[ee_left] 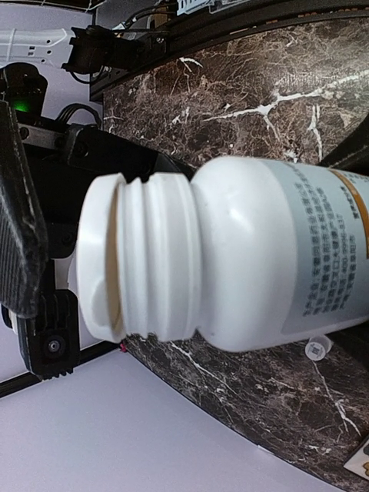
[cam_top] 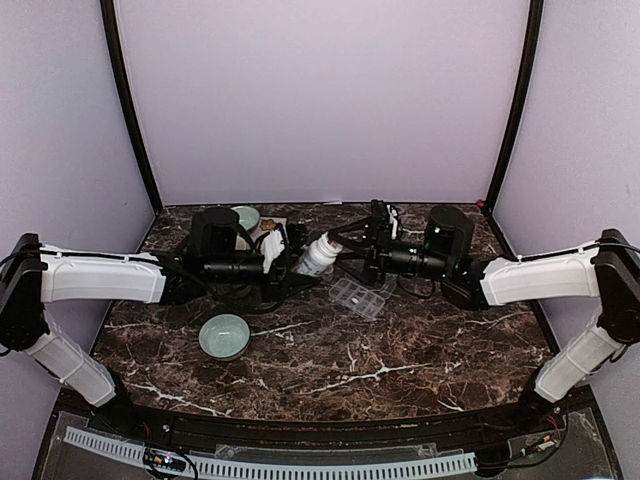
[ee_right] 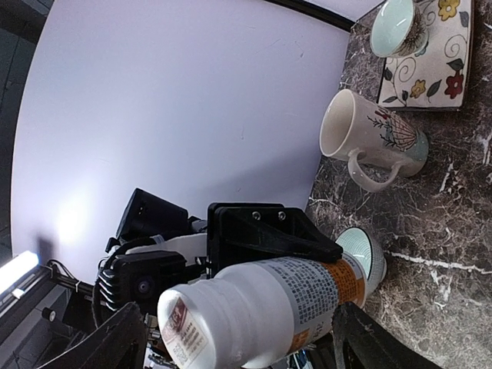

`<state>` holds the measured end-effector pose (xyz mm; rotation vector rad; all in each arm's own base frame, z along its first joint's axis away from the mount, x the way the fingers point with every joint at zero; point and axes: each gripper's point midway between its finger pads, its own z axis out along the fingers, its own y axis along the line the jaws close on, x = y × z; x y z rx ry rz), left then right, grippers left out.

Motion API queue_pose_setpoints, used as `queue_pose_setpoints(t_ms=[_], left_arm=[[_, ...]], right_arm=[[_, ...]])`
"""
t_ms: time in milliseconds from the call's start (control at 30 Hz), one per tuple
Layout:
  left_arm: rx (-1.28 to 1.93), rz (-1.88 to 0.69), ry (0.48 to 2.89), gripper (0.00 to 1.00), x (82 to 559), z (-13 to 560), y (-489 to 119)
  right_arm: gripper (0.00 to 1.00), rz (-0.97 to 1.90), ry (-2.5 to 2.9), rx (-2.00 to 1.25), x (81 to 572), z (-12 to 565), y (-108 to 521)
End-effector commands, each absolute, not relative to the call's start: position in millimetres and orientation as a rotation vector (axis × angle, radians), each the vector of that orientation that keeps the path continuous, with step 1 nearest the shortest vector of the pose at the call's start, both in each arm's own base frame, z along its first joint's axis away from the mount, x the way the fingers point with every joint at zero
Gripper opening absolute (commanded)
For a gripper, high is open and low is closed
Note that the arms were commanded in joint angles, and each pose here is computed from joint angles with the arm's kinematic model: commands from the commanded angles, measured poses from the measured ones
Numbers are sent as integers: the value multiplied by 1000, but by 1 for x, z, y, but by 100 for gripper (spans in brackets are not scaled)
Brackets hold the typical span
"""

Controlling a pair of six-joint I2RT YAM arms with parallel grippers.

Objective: Sort the pills into containers
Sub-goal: Hold the lid of the pill bottle.

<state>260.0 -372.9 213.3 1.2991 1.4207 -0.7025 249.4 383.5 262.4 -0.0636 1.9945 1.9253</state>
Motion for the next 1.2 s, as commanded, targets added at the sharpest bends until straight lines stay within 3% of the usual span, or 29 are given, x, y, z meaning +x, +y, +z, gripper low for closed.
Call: queue_pose_setpoints(t_ms=[0,433,1167], left_arm=[[1313,-697,1367,24,260,231,-379],[1323,-669,1364,24,262,232,-380],[1322,-667,1378,24,260,227,-377]], right_arm=[[84,1923,1963,-148,246,276,393],[82,1875,2017,-173,242,263,396],[84,1933,1905,-218,233,292,388]])
